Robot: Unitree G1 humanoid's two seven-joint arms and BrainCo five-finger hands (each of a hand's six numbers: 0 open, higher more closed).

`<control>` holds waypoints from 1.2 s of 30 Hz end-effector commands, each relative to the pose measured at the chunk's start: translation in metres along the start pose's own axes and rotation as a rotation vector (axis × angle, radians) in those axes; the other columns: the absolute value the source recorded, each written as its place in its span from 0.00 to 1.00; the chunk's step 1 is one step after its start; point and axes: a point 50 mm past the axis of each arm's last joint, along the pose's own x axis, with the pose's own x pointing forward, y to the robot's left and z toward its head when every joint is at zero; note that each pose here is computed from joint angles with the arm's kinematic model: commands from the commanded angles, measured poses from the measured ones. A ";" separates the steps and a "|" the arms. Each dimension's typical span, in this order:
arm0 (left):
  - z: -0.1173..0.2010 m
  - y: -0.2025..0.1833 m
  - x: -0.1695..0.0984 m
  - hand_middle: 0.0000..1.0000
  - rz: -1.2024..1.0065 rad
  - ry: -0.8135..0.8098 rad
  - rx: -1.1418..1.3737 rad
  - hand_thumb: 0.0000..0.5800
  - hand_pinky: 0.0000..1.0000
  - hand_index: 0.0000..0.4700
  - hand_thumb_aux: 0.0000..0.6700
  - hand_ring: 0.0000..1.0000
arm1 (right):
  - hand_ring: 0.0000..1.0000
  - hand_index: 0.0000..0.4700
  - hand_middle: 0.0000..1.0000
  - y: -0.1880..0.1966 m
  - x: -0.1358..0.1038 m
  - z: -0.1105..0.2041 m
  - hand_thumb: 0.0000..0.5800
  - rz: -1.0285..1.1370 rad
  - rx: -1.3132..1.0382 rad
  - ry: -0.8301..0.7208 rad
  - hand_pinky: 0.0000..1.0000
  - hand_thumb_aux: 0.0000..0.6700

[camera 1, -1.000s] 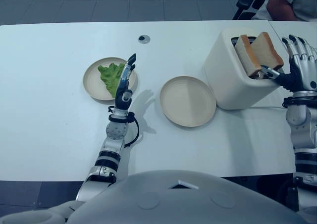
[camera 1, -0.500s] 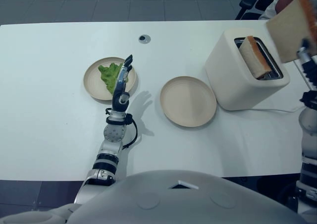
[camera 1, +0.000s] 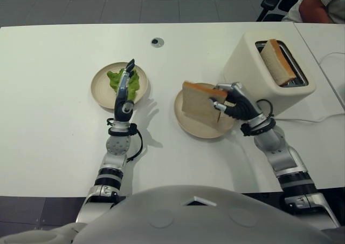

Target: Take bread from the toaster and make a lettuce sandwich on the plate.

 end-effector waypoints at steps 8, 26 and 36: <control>-0.017 0.061 0.014 0.00 -0.160 0.098 0.608 0.00 0.00 0.00 0.00 0.00 | 1.00 1.00 1.00 0.047 -0.007 0.022 1.00 0.355 0.252 -0.065 1.00 1.00; -0.082 0.067 0.032 0.00 -0.595 0.233 1.093 1.00 0.00 1.00 1.00 0.00 | 0.00 0.00 0.00 0.017 0.009 0.022 0.00 0.051 -0.143 -0.063 0.00 0.00; -0.047 0.066 0.039 0.00 -0.410 0.080 0.902 1.00 0.00 1.00 1.00 0.00 | 0.00 0.00 0.00 0.008 0.012 0.027 0.00 -0.030 -0.123 -0.086 0.00 0.00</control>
